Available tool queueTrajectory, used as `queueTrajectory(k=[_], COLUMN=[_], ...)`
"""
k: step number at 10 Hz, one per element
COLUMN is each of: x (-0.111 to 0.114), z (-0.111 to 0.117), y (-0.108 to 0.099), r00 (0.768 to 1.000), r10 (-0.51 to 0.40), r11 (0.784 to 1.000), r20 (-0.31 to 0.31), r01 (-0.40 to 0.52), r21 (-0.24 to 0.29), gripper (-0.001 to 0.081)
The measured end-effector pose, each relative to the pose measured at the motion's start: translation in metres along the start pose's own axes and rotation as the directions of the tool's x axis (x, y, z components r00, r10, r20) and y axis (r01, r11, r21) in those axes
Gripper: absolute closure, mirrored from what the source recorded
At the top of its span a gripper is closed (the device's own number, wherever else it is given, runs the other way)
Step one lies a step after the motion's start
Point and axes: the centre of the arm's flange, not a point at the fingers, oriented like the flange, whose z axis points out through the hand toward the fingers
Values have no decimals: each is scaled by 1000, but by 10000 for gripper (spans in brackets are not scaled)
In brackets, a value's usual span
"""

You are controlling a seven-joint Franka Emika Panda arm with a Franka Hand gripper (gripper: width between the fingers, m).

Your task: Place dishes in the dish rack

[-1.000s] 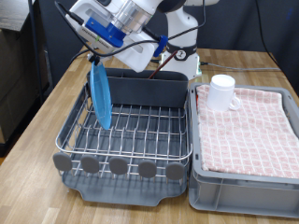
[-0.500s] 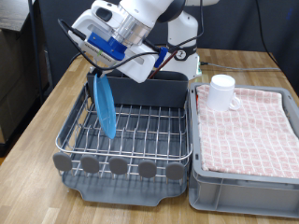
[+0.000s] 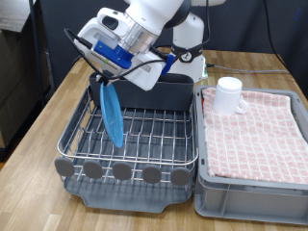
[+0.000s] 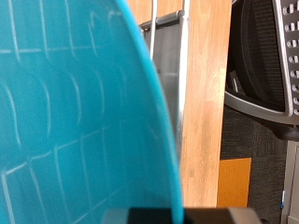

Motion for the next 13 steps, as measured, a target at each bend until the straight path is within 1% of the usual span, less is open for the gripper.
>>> queueTrajectory(k=[3, 4, 5, 6, 7, 8, 9, 10, 11, 12, 13], x=[-2, -2, -3, -3, -3, -3, -2, 0, 3, 8, 14], z=[0, 0, 0, 0, -1, -1, -3, -5, -8, -14, -21], y=[-1, -2, -2, -2, -3, -4, -6, -7, -7, -6, -4], r00=[1000, 1000, 1000, 1000, 1000, 1000, 1000, 998, 997, 994, 991], r10=[1, 1, 0, -1, -1, 4, 11, 19, 25, 31, 34], r11=[1000, 1000, 1000, 1000, 1000, 1000, 1000, 999, 997, 995, 993], r20=[-1, -1, -2, -2, -2, 8, 29, 55, 78, 101, 132], r01=[-1, -1, 0, 1, 1, -4, -11, -21, -31, -40, -49], r21=[0, 0, 1, 1, 2, 8, 23, 46, 69, 92, 109], gripper=[787, 697, 697, 537, 537, 337, 172, 172, 48, 14, 14])
